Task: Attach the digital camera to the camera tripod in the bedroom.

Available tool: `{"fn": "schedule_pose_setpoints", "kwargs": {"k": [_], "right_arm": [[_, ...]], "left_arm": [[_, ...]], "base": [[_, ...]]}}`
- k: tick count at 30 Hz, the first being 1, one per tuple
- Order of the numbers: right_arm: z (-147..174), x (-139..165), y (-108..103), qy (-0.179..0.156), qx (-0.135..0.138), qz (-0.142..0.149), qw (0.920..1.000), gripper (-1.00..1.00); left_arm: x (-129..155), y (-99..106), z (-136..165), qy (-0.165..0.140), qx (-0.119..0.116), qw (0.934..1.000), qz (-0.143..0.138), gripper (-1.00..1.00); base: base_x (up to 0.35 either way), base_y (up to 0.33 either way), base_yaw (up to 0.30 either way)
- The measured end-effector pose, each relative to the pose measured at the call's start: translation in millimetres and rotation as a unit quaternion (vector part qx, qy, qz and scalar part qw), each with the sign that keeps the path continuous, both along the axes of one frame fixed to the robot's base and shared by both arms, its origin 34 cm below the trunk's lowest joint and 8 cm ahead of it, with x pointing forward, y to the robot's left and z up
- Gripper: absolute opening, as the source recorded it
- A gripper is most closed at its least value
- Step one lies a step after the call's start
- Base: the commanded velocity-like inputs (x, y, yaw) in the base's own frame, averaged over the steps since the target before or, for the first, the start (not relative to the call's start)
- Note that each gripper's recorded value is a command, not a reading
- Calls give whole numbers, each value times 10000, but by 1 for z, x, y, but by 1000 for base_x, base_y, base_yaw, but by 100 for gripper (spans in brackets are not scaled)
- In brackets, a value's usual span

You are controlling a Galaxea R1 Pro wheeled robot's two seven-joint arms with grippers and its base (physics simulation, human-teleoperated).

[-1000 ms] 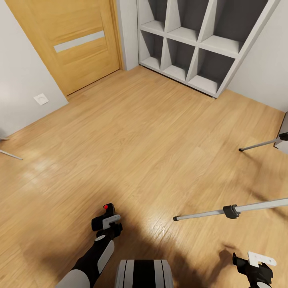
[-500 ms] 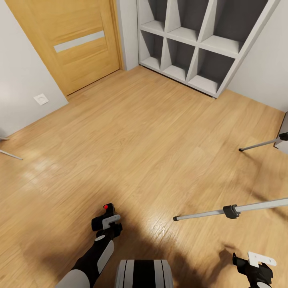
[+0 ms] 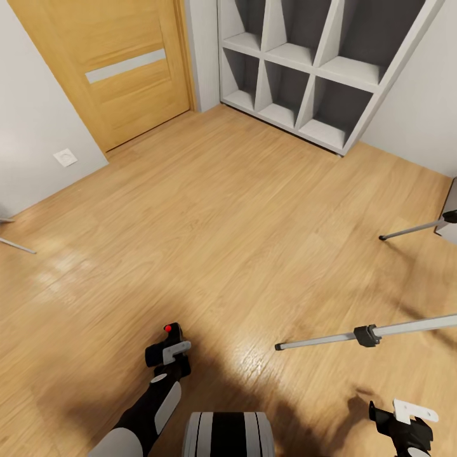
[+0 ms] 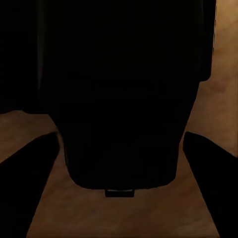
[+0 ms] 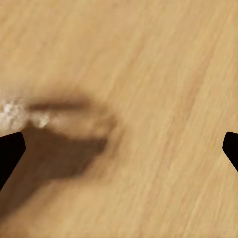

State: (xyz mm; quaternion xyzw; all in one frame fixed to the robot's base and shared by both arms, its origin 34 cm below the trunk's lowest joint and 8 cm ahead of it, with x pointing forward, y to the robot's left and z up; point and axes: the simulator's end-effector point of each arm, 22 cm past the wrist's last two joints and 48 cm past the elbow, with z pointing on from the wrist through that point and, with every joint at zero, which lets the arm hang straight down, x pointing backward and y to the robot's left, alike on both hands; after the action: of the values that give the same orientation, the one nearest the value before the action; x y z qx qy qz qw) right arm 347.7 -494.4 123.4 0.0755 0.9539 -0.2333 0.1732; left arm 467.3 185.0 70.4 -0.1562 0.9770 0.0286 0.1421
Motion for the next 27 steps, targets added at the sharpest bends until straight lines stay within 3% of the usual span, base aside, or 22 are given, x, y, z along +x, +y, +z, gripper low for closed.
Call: {"fn": "schedule_pose_setpoints", "kwargs": {"k": [17,21,22,24,27], "right_arm": [[0,0,1,0,9,2,10000,100],[0,1,0,-5,15,10,10000,100],[0,2,1,2,31,51,10000,100],[0,2,1,1,31,58,10000,100],[0,2,1,2,32,61,10000,100]], "left_arm": [[11,1,5,-119,44,9999,40,-100],[44,1,20,-472,18,9988,85,-100],[51,-15,31,-129,55,9995,-284,-100],[139,-19,95,-1128,43,9932,-269,-100],[140,-23,102,-992,83,9943,-383,-100]], "base": [[0,0,0],[0,0,0],[0,0,0],[0,0,0],[0,0,0]]}}
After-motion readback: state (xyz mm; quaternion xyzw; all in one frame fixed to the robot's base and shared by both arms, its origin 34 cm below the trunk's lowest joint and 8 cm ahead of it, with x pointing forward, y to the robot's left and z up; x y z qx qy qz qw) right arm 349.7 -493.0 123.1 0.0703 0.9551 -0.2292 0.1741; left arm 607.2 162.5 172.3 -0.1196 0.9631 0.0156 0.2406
